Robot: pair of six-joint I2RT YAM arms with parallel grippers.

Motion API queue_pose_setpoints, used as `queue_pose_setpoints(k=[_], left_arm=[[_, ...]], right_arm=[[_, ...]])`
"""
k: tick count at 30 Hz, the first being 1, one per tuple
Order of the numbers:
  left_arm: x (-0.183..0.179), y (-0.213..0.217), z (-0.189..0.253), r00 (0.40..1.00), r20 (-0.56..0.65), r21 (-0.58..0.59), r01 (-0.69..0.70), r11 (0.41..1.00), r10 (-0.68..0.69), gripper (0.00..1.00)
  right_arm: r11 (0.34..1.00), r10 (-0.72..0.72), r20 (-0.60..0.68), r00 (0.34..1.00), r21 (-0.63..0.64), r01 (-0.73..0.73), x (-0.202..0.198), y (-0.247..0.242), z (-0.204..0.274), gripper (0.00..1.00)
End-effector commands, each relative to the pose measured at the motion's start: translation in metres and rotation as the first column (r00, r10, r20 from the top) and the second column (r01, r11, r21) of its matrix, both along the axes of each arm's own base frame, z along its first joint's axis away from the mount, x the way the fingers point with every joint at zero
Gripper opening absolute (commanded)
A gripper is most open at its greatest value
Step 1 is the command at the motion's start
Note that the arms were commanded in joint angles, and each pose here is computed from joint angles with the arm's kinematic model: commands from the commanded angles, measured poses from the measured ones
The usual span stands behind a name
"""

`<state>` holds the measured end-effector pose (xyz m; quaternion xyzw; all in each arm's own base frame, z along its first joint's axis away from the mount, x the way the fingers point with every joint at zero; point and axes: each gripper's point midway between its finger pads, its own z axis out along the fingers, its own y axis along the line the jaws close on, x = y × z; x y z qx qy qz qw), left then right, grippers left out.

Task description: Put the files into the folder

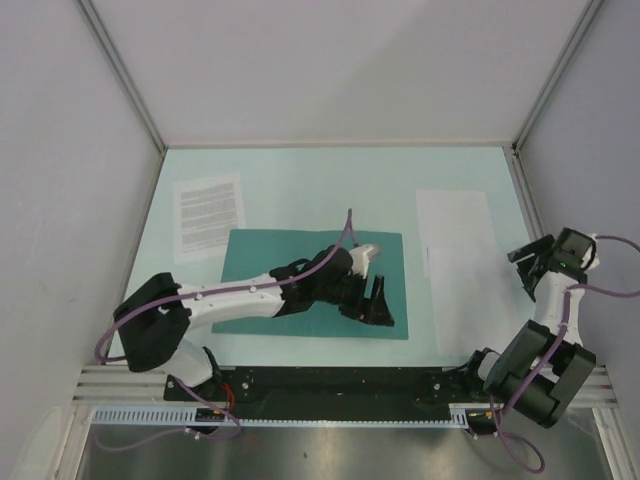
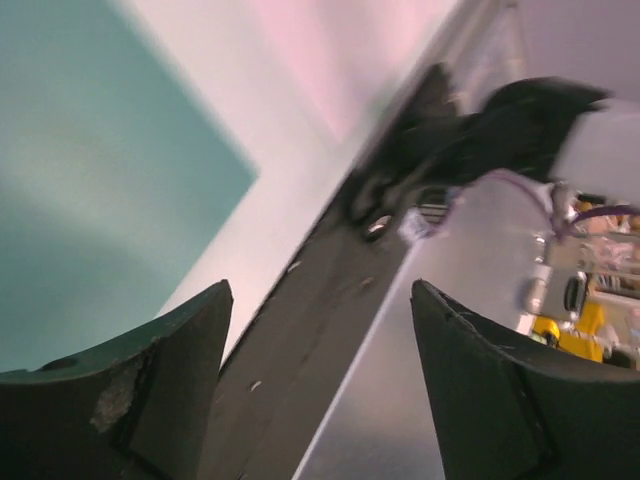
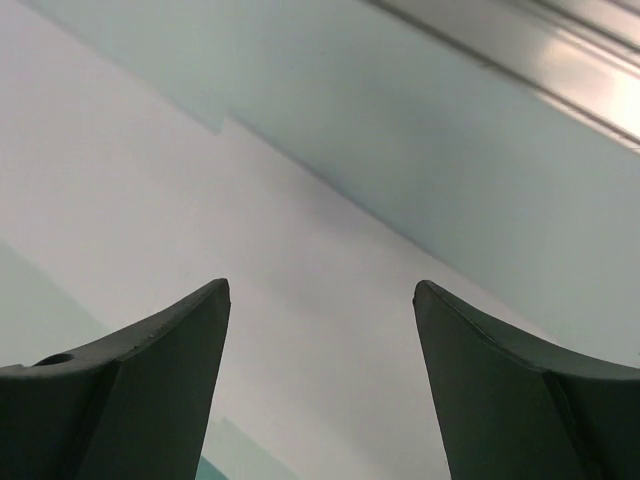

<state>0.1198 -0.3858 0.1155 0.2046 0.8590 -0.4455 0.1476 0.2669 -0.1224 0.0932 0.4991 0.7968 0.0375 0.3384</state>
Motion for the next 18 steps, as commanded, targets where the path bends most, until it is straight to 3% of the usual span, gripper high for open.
queue_pose_setpoints(k=[1,3,4,5,6,7,8,11,14,18], left_arm=[[0.006,-0.055,0.019,0.992,-0.004,-0.063,0.129,0.990,-0.130,0.75],[0.016,-0.089,0.032,0.988,0.000,-0.106,0.157,0.982,-0.157,0.72],[0.019,-0.101,0.002,0.985,-0.049,-0.059,0.161,0.985,-0.164,0.70],[0.024,-0.122,0.017,0.983,-0.044,-0.096,0.175,0.980,-0.180,0.65],[0.027,-0.133,0.014,0.982,-0.052,-0.095,0.174,0.980,-0.179,0.64],[0.030,-0.144,-0.017,0.980,-0.091,-0.056,0.171,0.984,-0.176,0.62],[0.033,-0.164,0.000,0.979,-0.075,-0.103,0.182,0.978,-0.191,0.59],[0.042,-0.192,-0.021,0.981,-0.081,-0.077,0.173,0.982,-0.179,0.58],[0.054,-0.207,-0.025,0.986,-0.070,-0.074,0.148,0.986,-0.153,0.56],[0.071,-0.198,-0.060,0.992,-0.095,0.024,0.084,0.996,-0.081,0.56]], right_arm=[[0.997,-0.080,0.007,0.997,0.017,0.080,-0.017,-0.024,-0.014,0.79],[0.995,-0.102,0.000,0.995,0.006,0.102,-0.023,-0.033,-0.019,0.79],[0.995,-0.104,-0.008,0.995,0.001,0.104,-0.025,-0.035,-0.022,0.80],[0.996,-0.094,-0.019,0.995,-0.004,0.094,-0.027,-0.035,-0.026,0.80],[0.994,-0.113,-0.029,0.993,-0.012,0.113,-0.031,-0.039,-0.029,0.80],[0.993,-0.121,-0.030,0.992,-0.014,0.121,-0.033,-0.040,-0.031,0.81],[0.992,-0.130,-0.035,0.991,-0.003,0.130,-0.038,-0.038,-0.038,0.81],[0.988,-0.151,0.013,0.988,0.027,0.150,-0.038,-0.041,-0.038,0.82],[0.988,-0.145,0.010,0.989,0.057,0.145,-0.038,-0.036,-0.042,0.82],[0.988,-0.135,0.002,0.991,0.074,0.135,-0.042,-0.027,-0.051,0.82]])
